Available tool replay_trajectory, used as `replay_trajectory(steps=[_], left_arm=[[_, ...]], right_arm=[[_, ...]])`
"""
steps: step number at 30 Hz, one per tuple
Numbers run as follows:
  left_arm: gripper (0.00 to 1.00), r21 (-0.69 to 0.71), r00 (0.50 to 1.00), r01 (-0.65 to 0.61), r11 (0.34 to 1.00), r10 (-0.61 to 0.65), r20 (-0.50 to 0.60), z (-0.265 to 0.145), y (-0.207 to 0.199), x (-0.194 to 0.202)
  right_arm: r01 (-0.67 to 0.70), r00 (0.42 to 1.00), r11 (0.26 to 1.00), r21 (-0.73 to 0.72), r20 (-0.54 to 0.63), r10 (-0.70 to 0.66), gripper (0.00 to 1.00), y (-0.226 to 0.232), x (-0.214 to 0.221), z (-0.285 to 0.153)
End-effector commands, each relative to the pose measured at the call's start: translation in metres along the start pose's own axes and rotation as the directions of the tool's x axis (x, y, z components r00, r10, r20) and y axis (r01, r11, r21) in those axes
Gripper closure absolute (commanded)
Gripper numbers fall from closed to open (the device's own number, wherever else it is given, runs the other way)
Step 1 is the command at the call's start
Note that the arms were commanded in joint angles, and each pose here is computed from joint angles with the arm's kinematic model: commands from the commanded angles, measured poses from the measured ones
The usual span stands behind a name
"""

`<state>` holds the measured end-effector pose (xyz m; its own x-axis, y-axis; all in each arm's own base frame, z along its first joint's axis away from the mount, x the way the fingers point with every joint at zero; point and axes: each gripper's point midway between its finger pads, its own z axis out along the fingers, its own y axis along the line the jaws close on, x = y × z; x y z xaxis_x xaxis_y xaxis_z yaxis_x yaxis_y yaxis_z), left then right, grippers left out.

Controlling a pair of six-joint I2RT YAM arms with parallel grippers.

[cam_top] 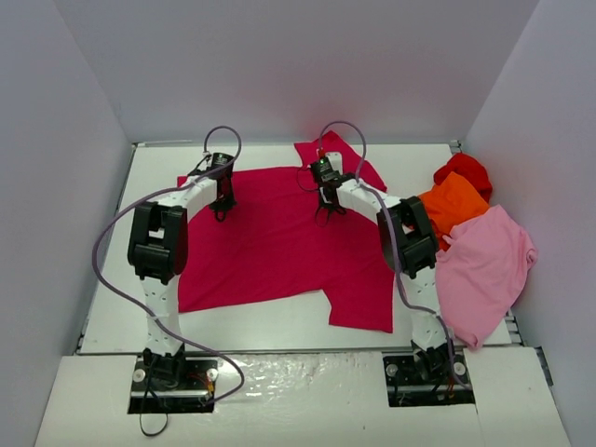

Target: Fold and stack the t-shirts

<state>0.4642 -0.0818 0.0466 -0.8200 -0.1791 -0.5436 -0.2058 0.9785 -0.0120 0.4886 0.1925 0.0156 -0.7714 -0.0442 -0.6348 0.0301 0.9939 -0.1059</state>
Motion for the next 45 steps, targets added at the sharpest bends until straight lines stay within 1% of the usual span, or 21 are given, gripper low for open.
replay_trajectory(steps=[1,2,3,4,5,6,7,9,10,12,14,15,16,17,20,23,27,29,32,38,45], left_arm=[[0.90,0.116,0.916,0.012,0.993,-0.058,0.398,-0.131,-0.016,-0.087],[0.84,0.114,0.912,0.006,0.993,-0.052,0.407,-0.143,-0.015,-0.084],[0.75,0.123,0.900,0.018,0.992,-0.070,0.431,-0.163,-0.013,-0.086],[0.66,0.138,0.899,0.019,0.990,-0.077,0.432,-0.175,-0.016,-0.082],[0.60,0.141,0.915,0.017,0.990,-0.072,0.397,-0.181,-0.014,-0.070],[0.55,0.151,0.930,0.022,0.988,-0.075,0.361,-0.189,-0.014,-0.056],[0.52,0.165,0.942,0.030,0.986,-0.083,0.326,-0.197,-0.014,-0.043],[0.50,0.190,0.963,0.049,0.981,-0.097,0.252,-0.211,-0.011,-0.015],[0.50,0.198,0.972,0.058,0.979,-0.101,0.212,-0.211,-0.010,0.001],[0.50,0.200,0.989,0.070,0.977,-0.094,0.114,-0.205,-0.005,0.042],[0.50,0.147,0.997,0.078,0.986,-0.082,0.017,-0.197,0.010,0.080],[0.50,0.131,0.996,0.087,0.988,-0.086,-0.011,-0.197,0.017,0.094],[0.50,0.117,0.995,0.095,0.989,-0.092,-0.036,-0.196,0.023,0.107],[0.50,0.096,0.994,0.099,0.990,-0.093,-0.065,-0.191,0.027,0.119],[0.50,0.055,0.986,0.120,0.991,-0.112,-0.121,-0.195,0.044,0.151],[0.49,0.025,0.982,0.125,0.992,-0.121,-0.142,-0.202,0.054,0.163],[0.49,-0.023,0.981,0.120,0.993,-0.122,-0.148,-0.209,0.068,0.171],[0.49,-0.045,0.979,0.118,0.992,-0.124,-0.163,-0.209,0.073,0.177],[0.49,-0.054,0.976,0.126,0.991,-0.134,-0.173,-0.205,0.074,0.182],[0.49,-0.059,0.975,0.128,0.990,-0.137,-0.177,-0.197,0.070,0.180],[0.49,-0.057,0.973,0.108,0.992,-0.118,-0.200,-0.188,0.063,0.177]], right_arm=[[-0.100,0.976,0.995,-0.006,0.194,0.099,0.43,-0.022,-0.062,-0.070],[-0.115,0.965,0.993,-0.019,0.234,0.116,0.30,-0.025,-0.075,-0.089],[-0.117,0.963,0.993,-0.025,0.242,0.120,0.20,-0.028,-0.077,-0.099],[-0.134,0.951,0.989,-0.057,0.274,0.144,0.17,-0.030,-0.087,-0.124],[-0.138,0.946,0.987,-0.081,0.284,0.156,0.17,-0.032,-0.089,-0.139],[-0.132,0.952,0.987,-0.086,0.267,0.151,0.16,-0.035,-0.080,-0.152],[-0.125,0.959,0.988,-0.086,0.244,0.143,0.16,-0.039,-0.068,-0.164],[-0.110,0.972,0.990,-0.089,0.197,0.125,0.18,-0.046,-0.035,-0.182],[-0.105,0.982,0.990,-0.092,0.149,0.118,0.18,-0.049,-0.012,-0.186],[-0.115,0.987,0.986,-0.120,0.099,0.127,0.20,-0.054,0.028,-0.204],[-0.092,0.996,0.988,-0.124,-0.023,0.090,0.22,-0.060,0.099,-0.211],[-0.119,0.992,0.984,-0.130,-0.062,0.112,0.23,-0.061,0.121,-0.216],[-0.154,0.986,0.979,-0.135,-0.092,0.142,0.24,-0.062,0.138,-0.223],[-0.162,0.985,0.976,-0.147,-0.082,0.152,0.25,-0.066,0.137,-0.232],[-0.244,0.965,0.946,-0.215,-0.147,0.216,0.31,-0.063,0.172,-0.258],[-0.246,0.954,0.946,-0.212,-0.224,0.198,0.33,-0.065,0.200,-0.271],[-0.196,0.958,0.963,-0.184,-0.248,0.147,0.34,-0.062,0.228,-0.283],[-0.160,0.952,0.972,-0.171,-0.286,0.107,0.35,-0.060,0.248,-0.282],[-0.112,0.947,0.983,-0.143,-0.315,0.062,0.35,-0.056,0.266,-0.278],[-0.033,0.957,0.996,-0.087,-0.291,0.007,0.35,-0.053,0.273,-0.268],[-0.026,0.953,0.998,-0.053,-0.303,0.009,0.35,-0.052,0.284,-0.252]])
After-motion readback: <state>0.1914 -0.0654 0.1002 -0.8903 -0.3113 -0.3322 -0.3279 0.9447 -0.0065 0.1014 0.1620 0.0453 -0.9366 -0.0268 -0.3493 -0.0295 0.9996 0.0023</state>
